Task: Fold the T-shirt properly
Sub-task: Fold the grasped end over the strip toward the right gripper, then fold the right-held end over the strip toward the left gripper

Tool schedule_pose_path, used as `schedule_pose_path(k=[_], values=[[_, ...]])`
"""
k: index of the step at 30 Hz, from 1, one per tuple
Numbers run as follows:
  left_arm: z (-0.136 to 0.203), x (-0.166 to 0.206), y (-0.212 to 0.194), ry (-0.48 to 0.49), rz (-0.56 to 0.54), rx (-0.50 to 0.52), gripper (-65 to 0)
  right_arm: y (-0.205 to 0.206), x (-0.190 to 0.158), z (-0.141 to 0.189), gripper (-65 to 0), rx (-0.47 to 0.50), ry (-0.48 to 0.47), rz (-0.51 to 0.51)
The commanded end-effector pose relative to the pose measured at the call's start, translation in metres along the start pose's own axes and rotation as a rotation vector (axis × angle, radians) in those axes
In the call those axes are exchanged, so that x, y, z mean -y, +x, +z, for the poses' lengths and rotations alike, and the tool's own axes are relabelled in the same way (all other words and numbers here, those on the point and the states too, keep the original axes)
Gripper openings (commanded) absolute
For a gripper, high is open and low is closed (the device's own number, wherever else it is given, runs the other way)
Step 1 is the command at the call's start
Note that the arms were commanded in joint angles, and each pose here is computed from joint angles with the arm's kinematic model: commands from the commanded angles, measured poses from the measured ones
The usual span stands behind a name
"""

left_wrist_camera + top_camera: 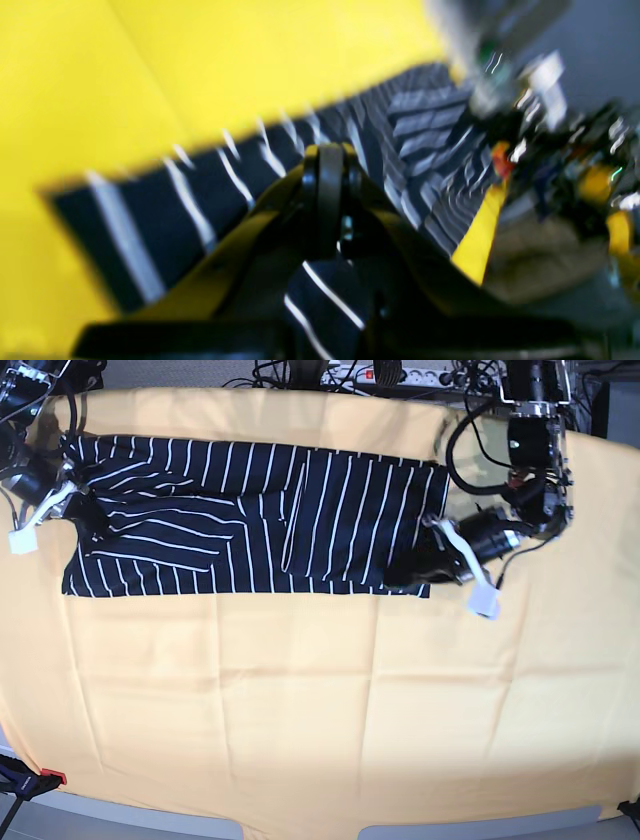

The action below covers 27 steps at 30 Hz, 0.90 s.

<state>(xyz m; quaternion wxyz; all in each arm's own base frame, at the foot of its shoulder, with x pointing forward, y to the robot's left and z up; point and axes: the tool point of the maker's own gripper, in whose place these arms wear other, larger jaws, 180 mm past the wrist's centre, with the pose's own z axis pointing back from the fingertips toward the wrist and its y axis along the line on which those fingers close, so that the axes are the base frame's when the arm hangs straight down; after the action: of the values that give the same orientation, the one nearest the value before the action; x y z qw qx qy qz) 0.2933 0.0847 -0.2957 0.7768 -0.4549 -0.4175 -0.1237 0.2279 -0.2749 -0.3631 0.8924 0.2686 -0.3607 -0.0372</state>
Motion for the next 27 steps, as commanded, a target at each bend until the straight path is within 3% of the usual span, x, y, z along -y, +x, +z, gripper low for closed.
schedule_pose_path(k=[1,10,14,22,24,27], values=[[0.007,0.001,0.017,-0.003,-0.023,0.041,-65.0,0.02,0.005,0.011,-65.0,0.037,-0.023,0.054],[0.048,-0.03,0.037,0.129,-0.051,0.084,-65.0,0.068,0.043,0.051,-65.0,-0.008,-0.259,0.298],[0.056,-0.035,0.031,0.15,-0.053,0.058,-65.0,0.083,0.052,0.064,-65.0,-0.01,-0.372,0.337],[0.06,-0.037,0.016,0.167,-0.037,0.024,-65.0,0.123,0.017,0.081,-65.0,0.111,-0.5,0.431],[0.062,-0.038,0.009,0.172,-0.026,0.012,-65.0,0.125,-0.003,0.079,-65.0,0.167,-0.486,0.433],[0.064,-0.036,0.001,0.168,-0.021,-0.002,-65.0,0.117,-0.039,0.066,-65.0,0.212,-0.393,0.417]])
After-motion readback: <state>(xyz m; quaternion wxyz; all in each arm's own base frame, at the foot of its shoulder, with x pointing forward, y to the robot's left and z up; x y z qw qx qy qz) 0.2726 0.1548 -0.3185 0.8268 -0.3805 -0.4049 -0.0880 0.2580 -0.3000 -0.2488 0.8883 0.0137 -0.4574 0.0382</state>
